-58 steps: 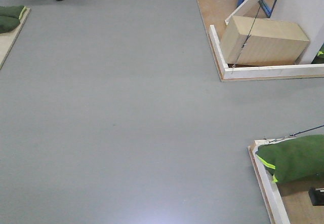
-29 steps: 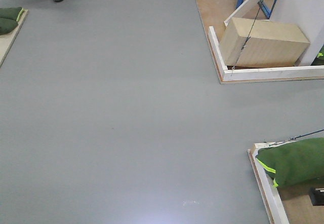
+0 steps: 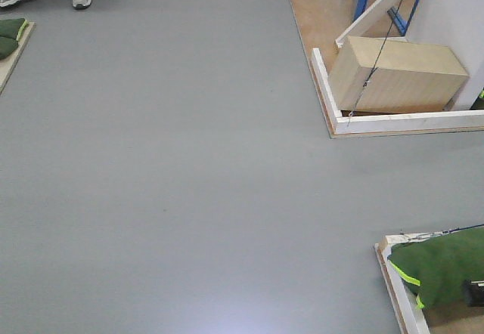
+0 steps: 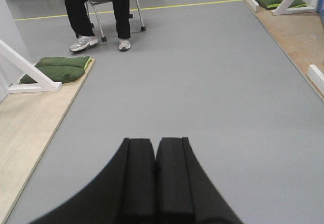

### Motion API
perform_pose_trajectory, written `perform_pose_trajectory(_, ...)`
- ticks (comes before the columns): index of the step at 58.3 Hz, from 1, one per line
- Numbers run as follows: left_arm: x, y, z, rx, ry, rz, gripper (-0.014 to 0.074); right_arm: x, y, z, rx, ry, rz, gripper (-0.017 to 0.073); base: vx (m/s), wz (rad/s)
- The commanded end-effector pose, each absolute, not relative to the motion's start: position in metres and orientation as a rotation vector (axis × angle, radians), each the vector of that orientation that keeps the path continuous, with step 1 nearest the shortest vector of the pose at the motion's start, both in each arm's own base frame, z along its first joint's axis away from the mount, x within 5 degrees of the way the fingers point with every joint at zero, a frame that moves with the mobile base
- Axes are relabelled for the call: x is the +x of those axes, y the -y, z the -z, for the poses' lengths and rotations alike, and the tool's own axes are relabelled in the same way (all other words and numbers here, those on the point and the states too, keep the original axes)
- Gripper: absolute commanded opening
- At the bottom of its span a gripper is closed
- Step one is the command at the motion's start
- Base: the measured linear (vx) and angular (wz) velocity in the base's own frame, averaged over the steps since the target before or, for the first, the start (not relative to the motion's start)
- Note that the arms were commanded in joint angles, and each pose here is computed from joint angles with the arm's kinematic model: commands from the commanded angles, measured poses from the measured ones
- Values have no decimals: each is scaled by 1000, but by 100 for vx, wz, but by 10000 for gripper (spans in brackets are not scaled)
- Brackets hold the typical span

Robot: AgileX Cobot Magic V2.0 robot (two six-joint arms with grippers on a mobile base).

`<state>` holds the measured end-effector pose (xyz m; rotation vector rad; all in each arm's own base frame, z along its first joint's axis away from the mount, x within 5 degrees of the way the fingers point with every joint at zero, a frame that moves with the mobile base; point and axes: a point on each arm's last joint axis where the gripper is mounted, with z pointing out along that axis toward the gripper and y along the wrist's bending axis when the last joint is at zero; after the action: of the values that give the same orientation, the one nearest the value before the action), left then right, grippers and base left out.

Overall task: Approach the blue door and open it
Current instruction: 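Drive the base forward and turn toward the blue door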

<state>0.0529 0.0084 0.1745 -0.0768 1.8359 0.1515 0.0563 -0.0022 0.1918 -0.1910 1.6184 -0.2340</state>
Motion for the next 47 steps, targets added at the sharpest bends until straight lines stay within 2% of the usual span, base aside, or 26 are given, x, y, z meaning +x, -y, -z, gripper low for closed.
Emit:
perform_pose_trajectory(1,54,-8,-182,-71,-1734,-145,70,56,2,-194,-191,-1540,254,2,20,-1)
perform_pose_trajectory(47,54,-8,-182,-71,-1735,-145,70,56,2,-194,-189,-1539,256,2,32,-17)
